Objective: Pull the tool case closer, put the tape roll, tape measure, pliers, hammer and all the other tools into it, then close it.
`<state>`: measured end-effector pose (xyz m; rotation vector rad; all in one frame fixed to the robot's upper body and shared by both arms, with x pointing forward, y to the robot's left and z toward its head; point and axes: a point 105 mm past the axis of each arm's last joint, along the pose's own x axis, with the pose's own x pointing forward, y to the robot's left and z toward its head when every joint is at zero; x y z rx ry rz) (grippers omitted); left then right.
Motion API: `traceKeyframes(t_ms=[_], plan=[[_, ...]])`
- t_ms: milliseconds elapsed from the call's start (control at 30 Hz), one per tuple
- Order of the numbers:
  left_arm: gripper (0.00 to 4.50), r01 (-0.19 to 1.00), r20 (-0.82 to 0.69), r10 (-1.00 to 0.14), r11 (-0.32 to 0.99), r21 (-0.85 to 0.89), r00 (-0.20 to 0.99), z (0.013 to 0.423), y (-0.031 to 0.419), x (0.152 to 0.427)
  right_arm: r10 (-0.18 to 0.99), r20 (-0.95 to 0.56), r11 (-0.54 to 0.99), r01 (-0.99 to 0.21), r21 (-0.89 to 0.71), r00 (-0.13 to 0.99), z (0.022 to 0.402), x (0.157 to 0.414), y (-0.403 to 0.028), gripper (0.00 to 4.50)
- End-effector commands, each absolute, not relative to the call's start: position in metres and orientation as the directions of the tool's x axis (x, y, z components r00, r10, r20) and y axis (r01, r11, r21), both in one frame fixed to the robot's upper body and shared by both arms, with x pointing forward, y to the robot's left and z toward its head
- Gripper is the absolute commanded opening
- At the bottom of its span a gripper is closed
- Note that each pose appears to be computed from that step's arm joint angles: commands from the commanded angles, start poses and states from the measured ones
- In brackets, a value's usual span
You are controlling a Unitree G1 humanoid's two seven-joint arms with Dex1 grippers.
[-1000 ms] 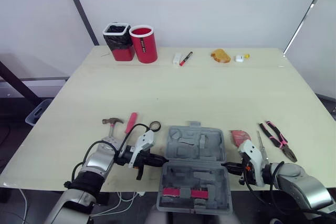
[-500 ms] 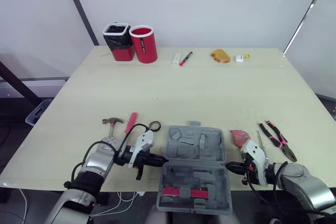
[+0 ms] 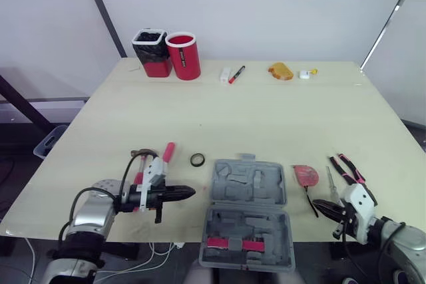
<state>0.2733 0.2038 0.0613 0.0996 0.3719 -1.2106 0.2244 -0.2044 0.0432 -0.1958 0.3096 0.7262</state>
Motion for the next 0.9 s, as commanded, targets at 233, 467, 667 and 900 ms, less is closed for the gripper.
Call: traceKeyframes(t_ms=[233, 467, 667, 900], plan=[[0.13, 0.719, -0.251, -0.695, 0.695, 0.007, 0.674, 0.082, 0.277, 0.270, 0.390, -0.213, 0.884, -0.429, -0.186, 0.896, 0.063, 0.188, -0.270, 0.00], [0.51, 0.531, -0.255, -0.509, 0.847, 0.023, 0.822, 0.075, 0.328, 0.245, 0.236, -0.167, 0.952, -0.262, -0.156, 0.957, 0.066, 0.153, -0.309, 0.40], [2.78, 0.418, -0.281, -0.397, 0.908, 0.017, 0.874, 0.064, 0.356, 0.220, 0.176, -0.168, 0.969, -0.201, -0.143, 0.970, 0.066, 0.132, -0.324, 2.73], [4.46, 0.332, -0.320, -0.313, 0.943, 0.004, 0.894, 0.051, 0.374, 0.189, 0.119, -0.187, 0.981, -0.145, -0.131, 0.975, 0.072, 0.116, -0.334, 4.48]])
